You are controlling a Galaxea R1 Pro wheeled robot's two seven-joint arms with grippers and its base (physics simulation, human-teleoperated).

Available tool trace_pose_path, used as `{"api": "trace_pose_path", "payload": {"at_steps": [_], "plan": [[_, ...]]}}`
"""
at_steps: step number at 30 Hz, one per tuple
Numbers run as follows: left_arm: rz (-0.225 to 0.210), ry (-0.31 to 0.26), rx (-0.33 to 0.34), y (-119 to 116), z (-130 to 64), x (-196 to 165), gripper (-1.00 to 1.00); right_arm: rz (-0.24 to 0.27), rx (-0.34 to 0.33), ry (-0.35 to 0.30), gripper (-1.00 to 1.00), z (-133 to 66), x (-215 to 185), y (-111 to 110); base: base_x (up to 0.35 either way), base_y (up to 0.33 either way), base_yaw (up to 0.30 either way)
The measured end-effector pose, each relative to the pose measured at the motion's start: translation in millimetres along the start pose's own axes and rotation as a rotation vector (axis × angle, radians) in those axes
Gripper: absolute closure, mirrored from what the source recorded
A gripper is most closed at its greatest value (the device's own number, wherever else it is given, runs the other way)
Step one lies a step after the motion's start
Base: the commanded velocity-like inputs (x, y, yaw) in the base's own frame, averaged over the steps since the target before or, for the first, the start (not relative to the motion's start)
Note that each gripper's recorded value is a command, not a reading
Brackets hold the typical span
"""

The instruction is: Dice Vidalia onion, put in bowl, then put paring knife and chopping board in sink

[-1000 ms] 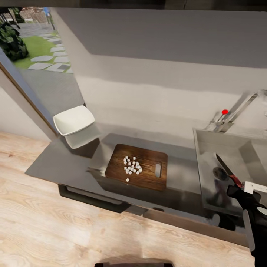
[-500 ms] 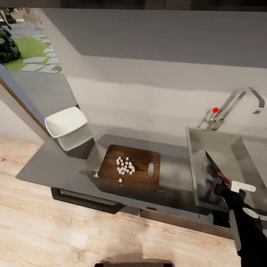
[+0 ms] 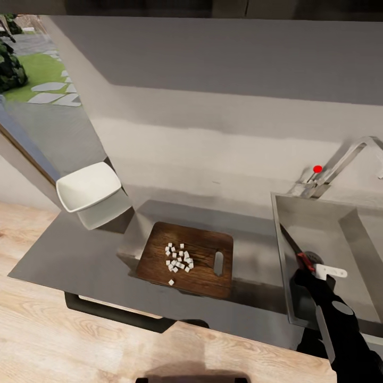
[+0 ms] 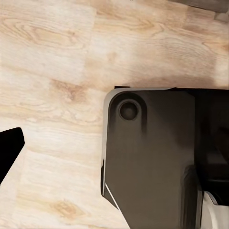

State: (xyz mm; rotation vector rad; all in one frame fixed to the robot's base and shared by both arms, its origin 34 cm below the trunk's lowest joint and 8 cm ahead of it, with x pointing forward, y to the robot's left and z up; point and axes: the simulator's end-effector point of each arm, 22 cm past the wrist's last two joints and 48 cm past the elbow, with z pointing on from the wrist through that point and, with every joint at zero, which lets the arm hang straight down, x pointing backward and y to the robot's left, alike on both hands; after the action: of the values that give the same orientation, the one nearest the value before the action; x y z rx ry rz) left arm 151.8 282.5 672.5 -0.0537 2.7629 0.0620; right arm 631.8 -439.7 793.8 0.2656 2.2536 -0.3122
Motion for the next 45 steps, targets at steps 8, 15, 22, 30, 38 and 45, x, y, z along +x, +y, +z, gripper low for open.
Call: {"api": "trace_pose_path", "payload": {"at_steps": [8,15,22,30,38,45], "plan": [[0.000,-0.002,0.000,-0.2,0.3,-1.1,-1.00,-0.002,0.003,-0.002,1.00,0.2,-0.7,-2.0,0.004,0.000,0.000],[0.000,-0.004,0.000,-0.3,0.4,-1.8,-1.00,-0.004,0.008,0.015,-1.00,1.3,9.2,-3.4,0.000,0.000,0.000],[0.000,-0.003,0.000,-0.2,0.4,-1.4,-1.00,-0.005,0.007,0.011,-1.00,1.6,9.1,-3.9,0.000,0.000,0.000],[0.000,-0.006,0.000,-0.2,0.7,-2.5,-1.00,0.046,0.117,-0.155,-1.00,-26.9,-86.5,-58.8,0.000,0.000,-0.038],[-0.001,-0.017,0.000,-0.4,1.5,-6.0,-1.00,0.050,0.082,-0.200,-1.00,-45.5,-124.9,-54.3,0.000,0.000,-0.038],[0.000,-0.019,0.001,-0.3,1.6,-5.6,-1.00,0.045,0.000,-0.209,-1.00,-50.3,-134.5,-37.0,-0.163,0.000,-0.001]]}}
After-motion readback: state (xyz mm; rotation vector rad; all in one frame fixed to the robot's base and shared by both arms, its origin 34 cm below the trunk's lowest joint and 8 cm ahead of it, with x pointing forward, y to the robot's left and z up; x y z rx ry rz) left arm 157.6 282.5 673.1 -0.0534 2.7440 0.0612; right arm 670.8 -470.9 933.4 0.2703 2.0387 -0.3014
